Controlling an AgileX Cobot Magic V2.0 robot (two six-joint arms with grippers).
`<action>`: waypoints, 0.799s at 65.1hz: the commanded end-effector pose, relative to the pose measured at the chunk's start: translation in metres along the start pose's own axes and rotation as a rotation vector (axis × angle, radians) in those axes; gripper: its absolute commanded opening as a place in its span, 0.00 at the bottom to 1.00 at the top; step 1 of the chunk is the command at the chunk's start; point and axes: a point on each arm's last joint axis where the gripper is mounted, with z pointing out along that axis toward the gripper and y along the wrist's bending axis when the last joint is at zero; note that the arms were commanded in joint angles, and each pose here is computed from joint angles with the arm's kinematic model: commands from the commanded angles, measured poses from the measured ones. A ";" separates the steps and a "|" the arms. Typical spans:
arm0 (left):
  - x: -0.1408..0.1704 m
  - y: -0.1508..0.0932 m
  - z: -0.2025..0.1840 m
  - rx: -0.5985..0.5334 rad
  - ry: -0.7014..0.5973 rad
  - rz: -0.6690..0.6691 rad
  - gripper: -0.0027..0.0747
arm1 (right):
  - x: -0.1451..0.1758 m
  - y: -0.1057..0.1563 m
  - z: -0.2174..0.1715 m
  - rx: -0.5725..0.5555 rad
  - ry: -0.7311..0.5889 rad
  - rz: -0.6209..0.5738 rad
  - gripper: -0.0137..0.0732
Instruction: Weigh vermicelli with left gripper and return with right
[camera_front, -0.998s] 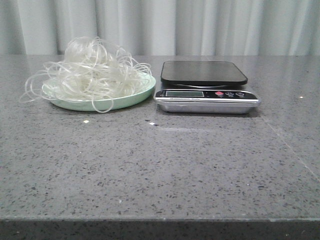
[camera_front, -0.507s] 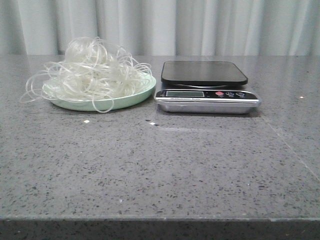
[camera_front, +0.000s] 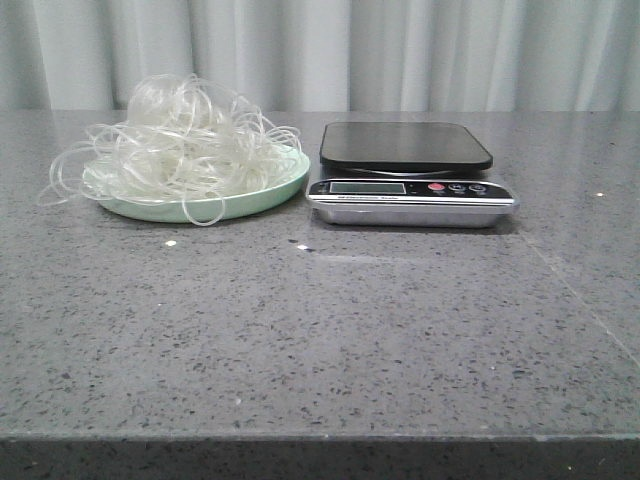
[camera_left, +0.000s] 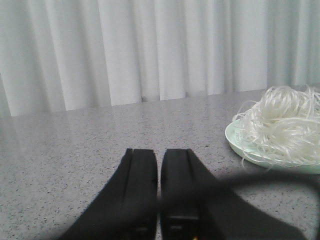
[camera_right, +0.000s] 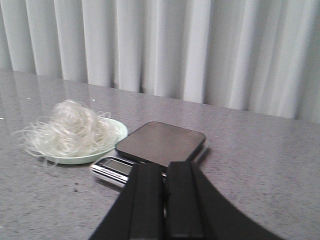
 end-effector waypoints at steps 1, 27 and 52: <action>-0.006 0.000 -0.002 -0.003 -0.098 -0.015 0.22 | -0.009 -0.006 0.001 0.111 -0.074 -0.080 0.35; -0.006 0.000 -0.002 -0.003 -0.096 -0.015 0.22 | 0.058 -0.023 0.016 0.323 -0.160 -0.065 0.35; -0.006 0.000 -0.002 -0.005 -0.096 -0.014 0.22 | 0.071 -0.022 0.011 0.327 -0.177 -0.054 0.35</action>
